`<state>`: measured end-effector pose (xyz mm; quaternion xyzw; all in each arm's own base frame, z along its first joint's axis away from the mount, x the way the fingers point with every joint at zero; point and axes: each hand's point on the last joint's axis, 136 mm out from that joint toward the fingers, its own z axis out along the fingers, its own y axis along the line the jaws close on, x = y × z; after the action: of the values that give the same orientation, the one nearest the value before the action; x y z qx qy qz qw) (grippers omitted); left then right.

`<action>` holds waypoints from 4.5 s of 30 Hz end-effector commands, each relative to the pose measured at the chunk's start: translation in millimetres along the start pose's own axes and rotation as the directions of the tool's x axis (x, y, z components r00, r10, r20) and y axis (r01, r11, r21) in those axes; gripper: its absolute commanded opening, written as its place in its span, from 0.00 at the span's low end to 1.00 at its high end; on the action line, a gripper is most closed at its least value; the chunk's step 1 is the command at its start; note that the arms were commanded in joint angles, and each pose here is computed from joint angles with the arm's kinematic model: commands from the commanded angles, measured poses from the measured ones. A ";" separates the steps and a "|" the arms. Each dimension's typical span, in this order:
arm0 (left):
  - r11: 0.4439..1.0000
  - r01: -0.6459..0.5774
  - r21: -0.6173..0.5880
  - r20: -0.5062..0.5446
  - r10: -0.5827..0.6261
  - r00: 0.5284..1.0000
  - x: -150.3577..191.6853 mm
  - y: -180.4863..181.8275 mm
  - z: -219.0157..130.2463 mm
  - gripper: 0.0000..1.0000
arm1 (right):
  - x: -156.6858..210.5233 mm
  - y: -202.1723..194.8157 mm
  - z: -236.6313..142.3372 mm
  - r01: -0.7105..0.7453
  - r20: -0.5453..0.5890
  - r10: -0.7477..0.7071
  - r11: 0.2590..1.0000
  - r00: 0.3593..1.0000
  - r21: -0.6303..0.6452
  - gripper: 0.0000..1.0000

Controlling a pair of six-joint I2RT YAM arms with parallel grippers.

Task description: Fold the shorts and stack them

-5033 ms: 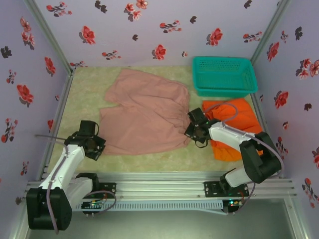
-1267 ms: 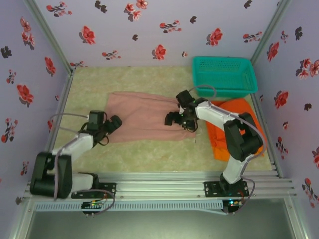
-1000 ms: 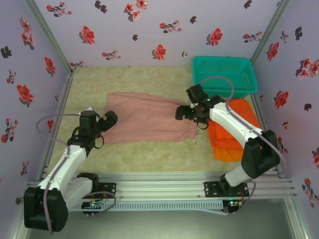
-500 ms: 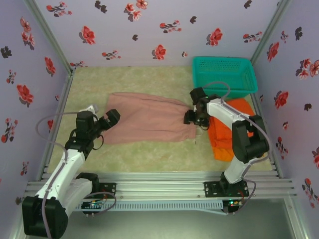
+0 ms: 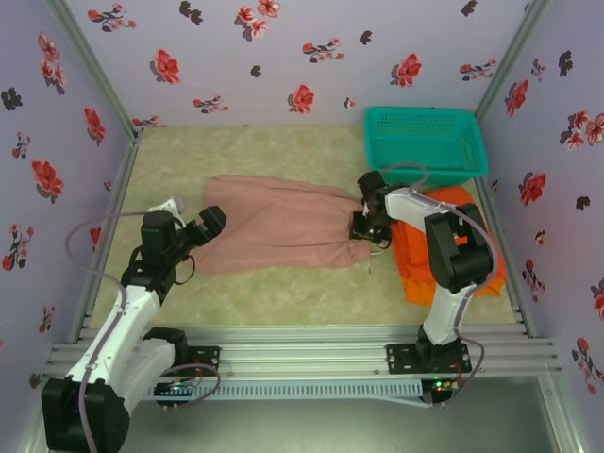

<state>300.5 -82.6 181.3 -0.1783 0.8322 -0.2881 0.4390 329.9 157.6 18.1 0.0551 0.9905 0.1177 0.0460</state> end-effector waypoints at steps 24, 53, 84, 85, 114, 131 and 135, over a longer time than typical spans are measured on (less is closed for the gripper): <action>0.999 0.001 0.043 0.095 -0.005 0.995 -26.7 -8.1 -19.8 0.99 | -45.0 -28.5 -174.7 0.287 0.047 -0.398 0.735 0.916 0.615 0.00; 0.999 0.032 0.028 0.072 -0.034 0.997 -12.2 6.5 -11.5 0.99 | -37.9 122.5 -146.8 0.461 -0.062 -0.619 0.510 0.783 0.726 0.05; 0.922 0.149 0.358 -0.214 -0.075 0.974 4.7 -136.7 53.2 0.99 | 7.1 149.2 -134.0 0.196 0.295 -0.069 0.883 0.953 -0.427 0.99; 0.913 0.157 0.378 -0.232 -0.071 0.970 9.2 -149.1 59.4 0.99 | 4.4 141.9 -127.5 0.167 0.285 -0.043 0.889 0.958 -0.427 0.99; 0.986 0.131 0.099 -0.341 -0.090 0.936 109.1 -66.3 204.3 0.99 | 64.3 67.9 -4.3 -0.144 -0.011 0.154 0.891 0.988 -0.430 0.99; 0.946 0.142 0.292 -0.409 -0.011 0.913 118.3 -180.6 97.8 0.99 | 27.4 23.1 -124.8 0.039 0.285 0.023 0.977 0.958 -0.210 0.99; 0.954 0.160 0.252 -0.477 -0.021 0.879 160.3 -174.3 109.3 0.99 | 23.0 8.9 -135.6 0.009 0.300 0.053 0.979 0.953 -0.202 0.99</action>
<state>318.0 -333.6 174.0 -0.0561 0.8404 -0.4723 0.2599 298.2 154.0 140.7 0.0815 0.9490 0.2318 0.1977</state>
